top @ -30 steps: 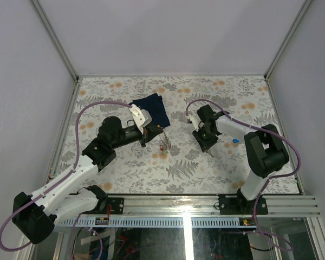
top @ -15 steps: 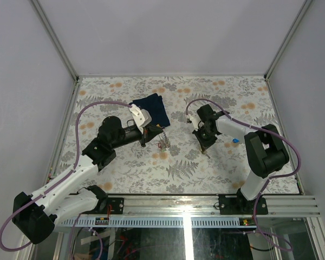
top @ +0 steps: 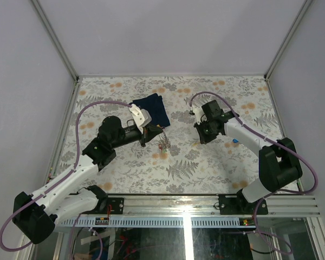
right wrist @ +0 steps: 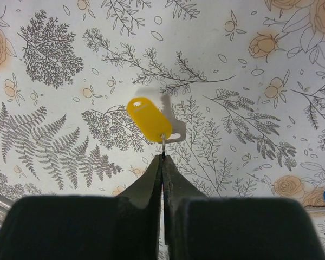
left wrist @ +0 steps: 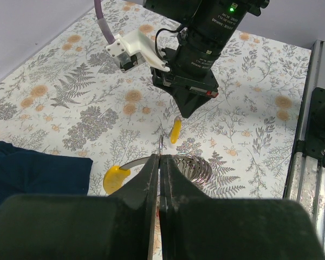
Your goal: Put the keys on the keyring
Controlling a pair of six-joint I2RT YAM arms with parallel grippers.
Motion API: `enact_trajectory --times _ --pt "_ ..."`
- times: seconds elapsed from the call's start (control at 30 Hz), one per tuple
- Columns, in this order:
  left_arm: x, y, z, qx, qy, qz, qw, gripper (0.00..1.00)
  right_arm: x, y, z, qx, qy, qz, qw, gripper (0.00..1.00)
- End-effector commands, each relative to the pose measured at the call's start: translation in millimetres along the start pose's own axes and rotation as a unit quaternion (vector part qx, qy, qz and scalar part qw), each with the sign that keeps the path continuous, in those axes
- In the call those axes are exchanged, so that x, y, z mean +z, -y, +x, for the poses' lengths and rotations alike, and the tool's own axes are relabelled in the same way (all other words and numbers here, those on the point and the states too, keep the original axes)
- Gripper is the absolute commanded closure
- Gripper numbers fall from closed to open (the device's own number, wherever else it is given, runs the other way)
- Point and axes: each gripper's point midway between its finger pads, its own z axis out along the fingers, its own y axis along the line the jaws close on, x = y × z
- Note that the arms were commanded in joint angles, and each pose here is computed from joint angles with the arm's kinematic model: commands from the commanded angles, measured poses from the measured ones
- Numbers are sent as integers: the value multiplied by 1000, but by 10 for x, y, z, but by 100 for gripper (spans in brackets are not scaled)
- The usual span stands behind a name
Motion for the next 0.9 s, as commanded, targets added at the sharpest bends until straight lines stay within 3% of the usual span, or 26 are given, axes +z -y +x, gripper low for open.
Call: enact_trajectory --times 0.0,0.27,0.57,0.67,0.87 --pt "15 -18 -225 19 46 1 999 100 -62 -36 -53 32 15 -5 999 100" --pt "10 -11 -228 17 47 2 999 100 -213 -256 -115 42 64 -54 996 100" --pt "18 -17 -211 13 42 2 999 100 -382 -877 101 83 -3 -211 974 100" --pt "17 -18 -213 13 42 2 999 100 -471 -867 348 95 -70 -195 974 100" --pt "20 -15 -218 13 41 3 999 100 -746 -836 569 128 -100 -152 975 100"
